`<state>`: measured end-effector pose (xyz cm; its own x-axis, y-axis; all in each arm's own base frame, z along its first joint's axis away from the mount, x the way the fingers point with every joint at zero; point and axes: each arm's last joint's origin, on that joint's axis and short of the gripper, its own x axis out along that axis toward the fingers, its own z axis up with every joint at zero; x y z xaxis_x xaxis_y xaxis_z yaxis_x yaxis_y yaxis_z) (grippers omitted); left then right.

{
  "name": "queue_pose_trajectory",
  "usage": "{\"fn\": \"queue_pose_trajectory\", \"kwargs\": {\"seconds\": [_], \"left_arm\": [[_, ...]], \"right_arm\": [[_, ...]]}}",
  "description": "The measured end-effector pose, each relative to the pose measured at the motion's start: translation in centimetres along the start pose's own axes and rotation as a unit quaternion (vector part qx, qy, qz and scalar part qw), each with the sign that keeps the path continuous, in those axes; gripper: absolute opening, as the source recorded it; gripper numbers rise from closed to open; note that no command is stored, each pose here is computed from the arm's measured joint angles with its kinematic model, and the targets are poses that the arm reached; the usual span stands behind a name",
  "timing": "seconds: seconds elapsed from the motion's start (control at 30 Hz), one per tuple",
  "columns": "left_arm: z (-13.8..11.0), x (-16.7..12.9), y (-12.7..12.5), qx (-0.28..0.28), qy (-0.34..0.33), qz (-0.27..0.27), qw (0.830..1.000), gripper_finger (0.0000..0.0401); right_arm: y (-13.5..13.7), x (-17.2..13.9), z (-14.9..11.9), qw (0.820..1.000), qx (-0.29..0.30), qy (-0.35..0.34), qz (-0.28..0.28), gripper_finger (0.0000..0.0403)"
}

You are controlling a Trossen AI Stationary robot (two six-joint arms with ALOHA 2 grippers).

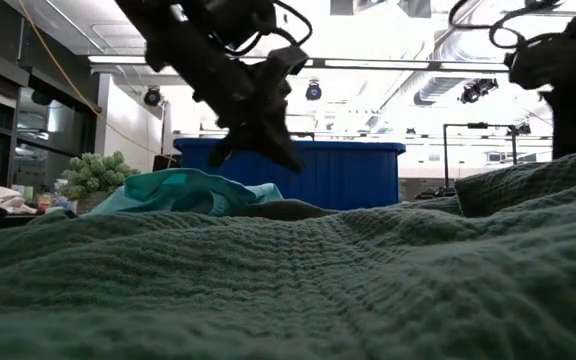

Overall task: Fold laundry
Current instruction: Fold the green polo shirt from the blue laundry bin

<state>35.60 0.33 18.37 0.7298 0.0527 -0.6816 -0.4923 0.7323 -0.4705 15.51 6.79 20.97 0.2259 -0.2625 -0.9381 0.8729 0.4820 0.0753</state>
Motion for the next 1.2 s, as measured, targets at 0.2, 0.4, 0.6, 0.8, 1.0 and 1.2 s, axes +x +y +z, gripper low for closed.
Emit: {"fn": "queue_pose_trajectory", "kwargs": {"seconds": [0.2,0.4,0.6,0.8,1.0,1.2], "left_arm": [[0.4,0.0,-0.1,-0.009,-0.011,-0.014,1.0,0.0],[0.2,0.5,-3.1,-0.004,-0.072,-0.057,0.996,0.0],[2.7,4.9,-6.7,0.039,-0.077,-0.096,0.992,0.0],[3.5,9.3,-8.2,0.069,-0.016,-0.055,0.996,0.0],[0.5,9.8,-7.0,0.107,0.08,0.059,0.989,0.0],[-3.0,8.2,-5.7,0.172,0.196,0.187,0.947,0.0]], "right_arm": [[-0.8,3.4,2.0,0.996,-0.039,0.082,0.012,0.0001],[-0.6,6.1,4.1,0.992,0.015,0.061,0.106,0.0],[-0.8,4.8,6.2,0.988,0.023,0.021,0.148,0.0],[-2.6,1.7,7.1,0.974,0.078,-0.04,0.207,0.0],[-4.7,-0.6,6.5,0.961,0.109,-0.067,0.243,0.0],[-5.1,-1.0,6.1,0.96,0.102,-0.051,0.254,0.0]]}}
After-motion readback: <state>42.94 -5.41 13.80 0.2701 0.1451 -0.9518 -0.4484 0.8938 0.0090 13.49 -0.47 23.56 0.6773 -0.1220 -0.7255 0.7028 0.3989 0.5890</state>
